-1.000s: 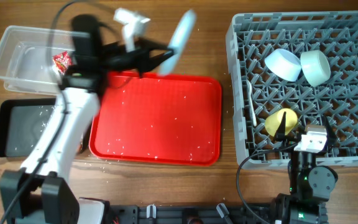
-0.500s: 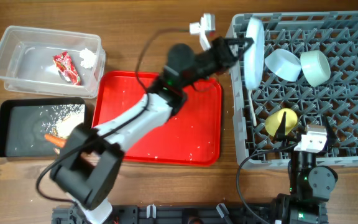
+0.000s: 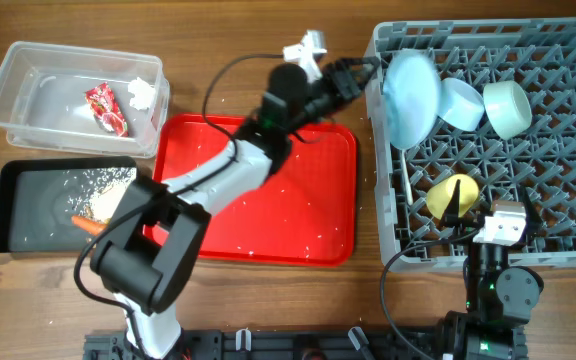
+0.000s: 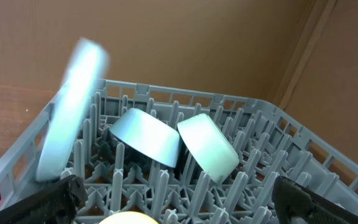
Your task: Sort waste into correct bins and load items into the dishwasher rack
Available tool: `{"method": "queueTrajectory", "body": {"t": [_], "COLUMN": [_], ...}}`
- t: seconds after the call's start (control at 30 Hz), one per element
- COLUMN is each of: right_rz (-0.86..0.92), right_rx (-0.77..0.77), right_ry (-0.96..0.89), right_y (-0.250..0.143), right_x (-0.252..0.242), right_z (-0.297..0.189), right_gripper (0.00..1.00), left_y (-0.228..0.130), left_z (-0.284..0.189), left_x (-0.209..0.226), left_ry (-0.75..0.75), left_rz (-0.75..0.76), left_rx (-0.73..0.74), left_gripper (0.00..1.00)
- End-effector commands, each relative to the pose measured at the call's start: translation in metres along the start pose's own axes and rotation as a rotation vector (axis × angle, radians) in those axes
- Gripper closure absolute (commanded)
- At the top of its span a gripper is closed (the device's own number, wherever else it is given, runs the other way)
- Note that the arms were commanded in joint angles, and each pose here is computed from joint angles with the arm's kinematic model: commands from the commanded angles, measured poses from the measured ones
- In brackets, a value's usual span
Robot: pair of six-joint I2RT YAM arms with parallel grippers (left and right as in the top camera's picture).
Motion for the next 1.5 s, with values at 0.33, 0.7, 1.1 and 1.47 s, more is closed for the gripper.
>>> {"method": "queueTrajectory", "body": {"t": [0.33, 0.7, 1.1, 1.47], "right_rz": [-0.006, -0.006, -0.006, -0.006], "right_rx": [-0.005, -0.005, -0.005, -0.005], "right_ry": [0.012, 0.012, 0.012, 0.012], "right_y": [0.001, 0.001, 0.001, 0.001], "right_x": [0.001, 0.001, 0.001, 0.001], "right_z": [0.000, 0.000, 0.000, 0.000], "right_gripper": [0.00, 0.00, 0.00, 0.00], "left_y": [0.059, 0.016, -0.009, -0.021], "left_z": [-0.162, -0.303, -0.391, -0.394], "left_x": [0.004, -0.073, -0.067, 0.007], "left_ry": [0.464, 0.661, 0.872, 0.748], "left_rz": [0.407, 0.550, 0.661, 0.876], "left_rx": [0.174, 0.176, -0.012, -0.325], "left_gripper": [0.40, 0.00, 0.00, 0.00]}}
Point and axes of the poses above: each gripper's point midway between its finger pads, its own z axis out along the fingers, its own x axis along the line the jaws close on, y = z × x, the point moved 3 cm from there along -z, back along the fingers, and after that the axes turned 13 degrees about z, right-handed, at the moved point
